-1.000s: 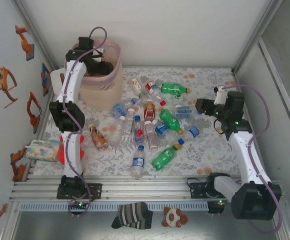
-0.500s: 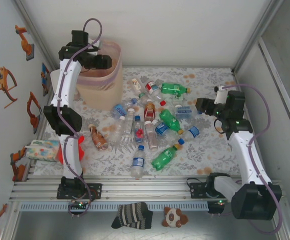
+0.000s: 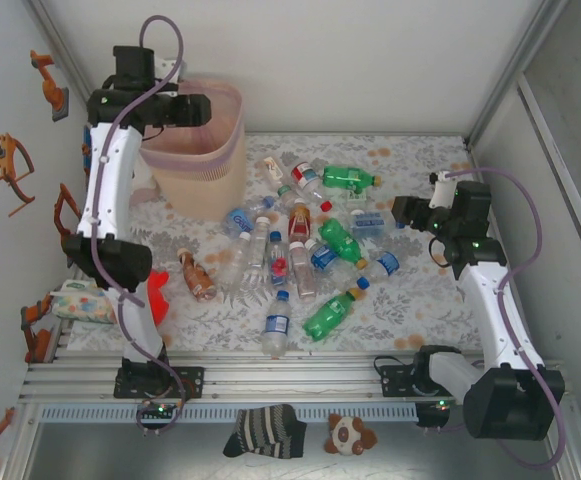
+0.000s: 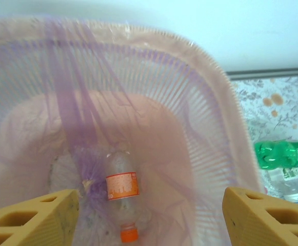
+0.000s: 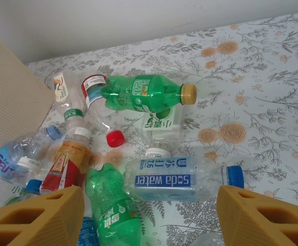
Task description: Put the plastic bottles in the bin
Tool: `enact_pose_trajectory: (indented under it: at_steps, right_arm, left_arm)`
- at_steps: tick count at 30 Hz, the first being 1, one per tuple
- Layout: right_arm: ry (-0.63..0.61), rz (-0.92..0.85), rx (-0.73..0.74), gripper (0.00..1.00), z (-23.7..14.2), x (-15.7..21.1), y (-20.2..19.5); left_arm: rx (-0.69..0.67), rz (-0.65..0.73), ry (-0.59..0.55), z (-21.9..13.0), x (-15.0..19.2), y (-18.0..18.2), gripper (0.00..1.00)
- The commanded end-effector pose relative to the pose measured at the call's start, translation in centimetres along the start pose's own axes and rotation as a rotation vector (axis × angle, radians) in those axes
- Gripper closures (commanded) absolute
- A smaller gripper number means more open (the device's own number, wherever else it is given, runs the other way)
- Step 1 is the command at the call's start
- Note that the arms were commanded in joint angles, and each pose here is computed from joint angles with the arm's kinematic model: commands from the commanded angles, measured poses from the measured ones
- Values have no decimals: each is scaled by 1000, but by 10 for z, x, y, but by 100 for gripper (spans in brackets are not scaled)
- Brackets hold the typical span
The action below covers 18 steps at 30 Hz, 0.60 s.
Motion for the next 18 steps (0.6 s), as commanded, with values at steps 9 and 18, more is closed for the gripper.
enact_pose_trajectory:
  at_steps: [9,18]
  right_arm:
    - [-21,-36,-28,32,1,-7,7]
    - [-4,-45,-41,32,6,-5,7]
  left_arm:
    - [-177,-185,-3,-62,42,11,0]
    - [-332,-283,-80,-111,103,25,3]
Point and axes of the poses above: each hand's point on the last joint's axis, 136 mm out from that joint toward the fingers, its own z axis out along the fingers, its own y axis along the line the jaws close on, x = y × z, the point moved 2 cm from there along -z, back along the fingers, and after that the axes turned 6 degrees about z, right-handed, at the moved point
